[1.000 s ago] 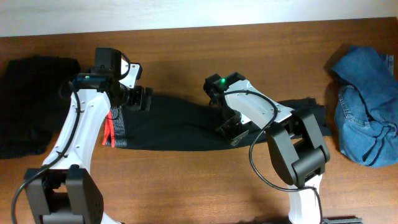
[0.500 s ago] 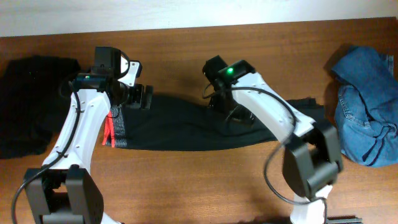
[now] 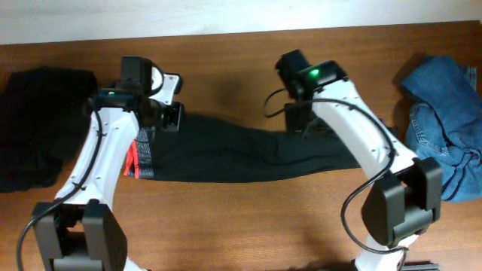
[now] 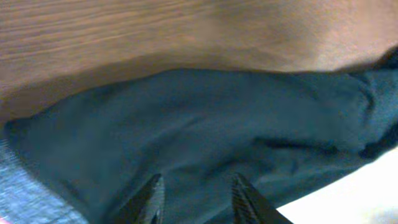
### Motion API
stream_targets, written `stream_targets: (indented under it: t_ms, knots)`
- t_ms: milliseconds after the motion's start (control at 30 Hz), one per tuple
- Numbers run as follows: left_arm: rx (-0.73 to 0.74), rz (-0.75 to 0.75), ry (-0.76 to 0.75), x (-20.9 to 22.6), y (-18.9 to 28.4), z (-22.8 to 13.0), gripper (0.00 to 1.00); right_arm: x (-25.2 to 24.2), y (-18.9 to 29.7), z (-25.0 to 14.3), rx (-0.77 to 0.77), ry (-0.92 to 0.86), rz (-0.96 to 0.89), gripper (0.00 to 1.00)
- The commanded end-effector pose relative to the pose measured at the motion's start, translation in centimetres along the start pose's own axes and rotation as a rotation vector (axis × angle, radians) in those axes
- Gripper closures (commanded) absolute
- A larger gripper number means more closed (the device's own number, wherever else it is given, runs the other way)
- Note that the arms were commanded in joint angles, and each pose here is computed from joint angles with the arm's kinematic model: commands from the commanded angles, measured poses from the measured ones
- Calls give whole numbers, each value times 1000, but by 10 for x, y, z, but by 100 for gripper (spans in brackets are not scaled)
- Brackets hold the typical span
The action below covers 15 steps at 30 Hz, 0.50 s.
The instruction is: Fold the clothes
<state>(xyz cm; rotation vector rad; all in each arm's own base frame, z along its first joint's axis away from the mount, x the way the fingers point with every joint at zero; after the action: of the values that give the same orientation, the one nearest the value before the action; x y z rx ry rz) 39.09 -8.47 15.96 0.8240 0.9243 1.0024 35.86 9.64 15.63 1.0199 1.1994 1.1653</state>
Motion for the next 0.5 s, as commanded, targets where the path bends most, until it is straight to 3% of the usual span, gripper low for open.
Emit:
stream_targets:
  t_ms: [0, 167, 467]
  knots:
    - [63, -22, -41, -16, -21, -8, 66, -17, -7, 1, 17, 36, 47, 96]
    - [142, 115, -20, -9, -51, -19, 66, -16, -38, -11, 73, 151, 228, 96]
    - [213, 164, -8, 7, -84, -30, 67, -55, -101, -40, 137, 74, 183, 96]
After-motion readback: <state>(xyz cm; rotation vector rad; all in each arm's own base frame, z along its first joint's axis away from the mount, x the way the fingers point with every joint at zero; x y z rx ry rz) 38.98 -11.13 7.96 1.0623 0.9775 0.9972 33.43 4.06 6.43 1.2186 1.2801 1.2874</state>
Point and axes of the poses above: each gripper's point midway between its finger pads, its own y axis back along the fingers, its own x axis along the line the jaws close on, z = x × y, the point moved 3 cm from there along y, back along the fingers, and after that the axes turned 3 degrees about y, right-handed, at the moved point
